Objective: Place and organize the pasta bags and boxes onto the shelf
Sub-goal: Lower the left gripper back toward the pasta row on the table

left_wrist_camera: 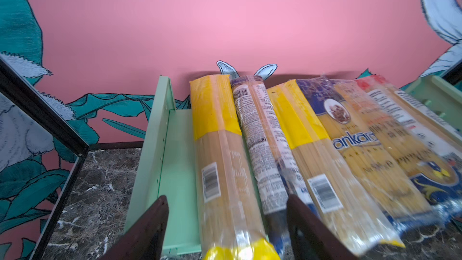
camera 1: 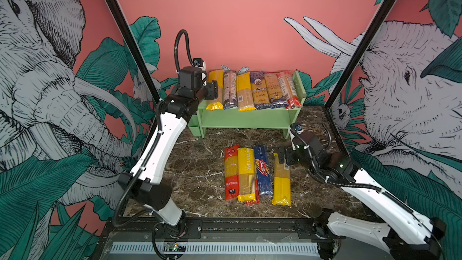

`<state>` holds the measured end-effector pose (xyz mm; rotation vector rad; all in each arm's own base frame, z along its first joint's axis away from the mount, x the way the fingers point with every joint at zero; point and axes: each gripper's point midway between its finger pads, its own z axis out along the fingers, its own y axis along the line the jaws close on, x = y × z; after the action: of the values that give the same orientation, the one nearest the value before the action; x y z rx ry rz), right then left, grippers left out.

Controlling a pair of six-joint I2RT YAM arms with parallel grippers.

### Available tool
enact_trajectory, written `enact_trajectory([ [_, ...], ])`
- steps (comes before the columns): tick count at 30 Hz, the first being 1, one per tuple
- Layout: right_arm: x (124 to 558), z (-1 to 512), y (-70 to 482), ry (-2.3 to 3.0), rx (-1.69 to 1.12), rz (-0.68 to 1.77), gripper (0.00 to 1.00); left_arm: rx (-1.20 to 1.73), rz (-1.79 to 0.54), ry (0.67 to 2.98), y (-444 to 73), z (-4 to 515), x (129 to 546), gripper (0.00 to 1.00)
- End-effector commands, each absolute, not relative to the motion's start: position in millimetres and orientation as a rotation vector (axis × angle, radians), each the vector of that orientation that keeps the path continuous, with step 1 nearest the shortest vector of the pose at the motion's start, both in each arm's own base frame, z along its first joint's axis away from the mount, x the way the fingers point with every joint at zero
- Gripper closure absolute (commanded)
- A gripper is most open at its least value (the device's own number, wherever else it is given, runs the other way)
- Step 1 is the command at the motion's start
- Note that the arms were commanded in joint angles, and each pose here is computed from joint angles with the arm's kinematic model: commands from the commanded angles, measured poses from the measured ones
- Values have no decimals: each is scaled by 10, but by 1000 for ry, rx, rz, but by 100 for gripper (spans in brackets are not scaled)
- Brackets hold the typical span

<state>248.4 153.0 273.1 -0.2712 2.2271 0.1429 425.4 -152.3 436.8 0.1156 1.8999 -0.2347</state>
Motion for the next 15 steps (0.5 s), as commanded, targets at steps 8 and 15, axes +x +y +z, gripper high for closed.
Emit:
enact_trajectory([
  [8,2282,2502,1445,2259,-251,179,1,73,-329,1923,-1539,3859,3348,20],
  [15,2259,2169,1452,2315,-276,130,1,49,-397,2086,-1562,2942,2865,20],
])
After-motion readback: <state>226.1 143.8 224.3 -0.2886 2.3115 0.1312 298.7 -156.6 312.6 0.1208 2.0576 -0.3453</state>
